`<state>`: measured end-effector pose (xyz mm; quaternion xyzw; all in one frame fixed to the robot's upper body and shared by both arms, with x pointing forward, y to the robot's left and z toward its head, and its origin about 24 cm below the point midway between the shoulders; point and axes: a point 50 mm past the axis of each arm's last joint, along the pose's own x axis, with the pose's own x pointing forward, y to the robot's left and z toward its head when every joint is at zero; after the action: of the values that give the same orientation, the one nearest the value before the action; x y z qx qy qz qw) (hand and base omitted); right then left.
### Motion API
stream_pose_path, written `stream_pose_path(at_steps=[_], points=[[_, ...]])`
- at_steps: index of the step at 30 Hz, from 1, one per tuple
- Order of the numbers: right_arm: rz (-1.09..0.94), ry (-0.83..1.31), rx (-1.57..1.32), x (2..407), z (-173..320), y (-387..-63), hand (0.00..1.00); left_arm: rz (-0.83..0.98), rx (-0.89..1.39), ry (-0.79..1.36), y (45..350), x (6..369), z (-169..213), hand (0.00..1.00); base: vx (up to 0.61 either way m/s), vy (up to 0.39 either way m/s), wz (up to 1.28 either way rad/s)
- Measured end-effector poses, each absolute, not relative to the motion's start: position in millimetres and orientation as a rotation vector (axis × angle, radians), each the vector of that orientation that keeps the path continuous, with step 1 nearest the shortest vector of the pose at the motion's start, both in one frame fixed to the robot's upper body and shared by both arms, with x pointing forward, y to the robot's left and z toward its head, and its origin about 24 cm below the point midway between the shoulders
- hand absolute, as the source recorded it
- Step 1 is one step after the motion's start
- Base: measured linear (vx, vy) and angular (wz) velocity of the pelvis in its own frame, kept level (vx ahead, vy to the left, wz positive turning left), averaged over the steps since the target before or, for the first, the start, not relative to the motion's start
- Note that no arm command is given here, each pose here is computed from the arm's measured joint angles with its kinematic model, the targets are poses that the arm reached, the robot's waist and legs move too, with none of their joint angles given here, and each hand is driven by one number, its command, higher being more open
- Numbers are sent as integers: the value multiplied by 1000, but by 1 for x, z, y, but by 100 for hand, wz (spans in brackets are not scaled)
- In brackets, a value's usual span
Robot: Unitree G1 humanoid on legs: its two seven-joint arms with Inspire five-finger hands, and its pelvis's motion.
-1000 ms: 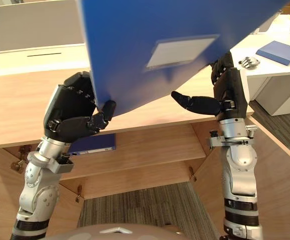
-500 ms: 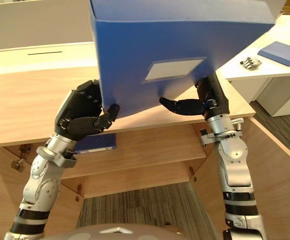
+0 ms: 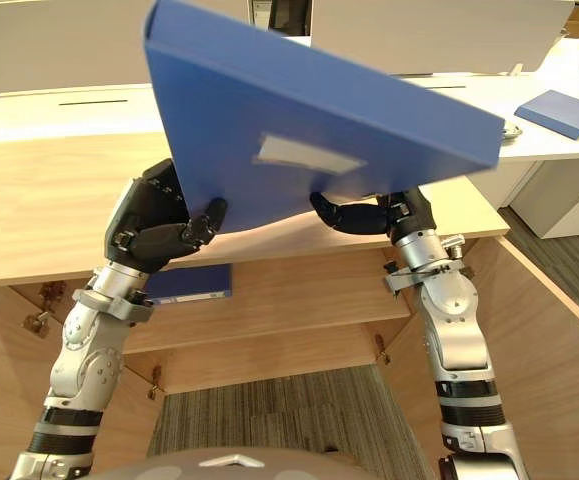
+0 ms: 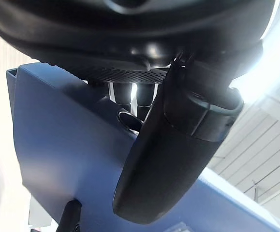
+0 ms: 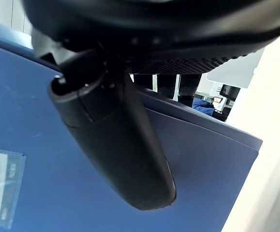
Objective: Walk over to the cabinet, pick up the folder, carry it to the office cabinet, place the folder inside the office cabinet, then close the office cabinet door
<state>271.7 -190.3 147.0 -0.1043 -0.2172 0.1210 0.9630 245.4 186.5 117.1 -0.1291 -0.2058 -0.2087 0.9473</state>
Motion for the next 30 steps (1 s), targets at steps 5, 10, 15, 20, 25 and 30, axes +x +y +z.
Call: stream_pose_path(at_steps=[5,10,15,20,25,30], points=[[256,-449,-233,274,148,-183,0,-339,-304,-419,185,247,114,100,-40,-18,4],[261,-448,-224,274,145,-174,0,-258,-254,-437,186,247,117,100,-37,-21,9],[252,-490,-171,271,149,-166,0,-232,-290,-563,183,238,140,100,-7,-3,0],[246,-557,-138,267,157,-164,0,-256,-306,-718,180,216,163,100,-15,-10,6],[234,-577,-104,265,159,-160,0,-199,-303,-805,189,199,172,100,-25,-13,8],[176,-582,-84,265,159,-166,0,-43,-307,-816,206,185,167,100,-29,-16,7]])
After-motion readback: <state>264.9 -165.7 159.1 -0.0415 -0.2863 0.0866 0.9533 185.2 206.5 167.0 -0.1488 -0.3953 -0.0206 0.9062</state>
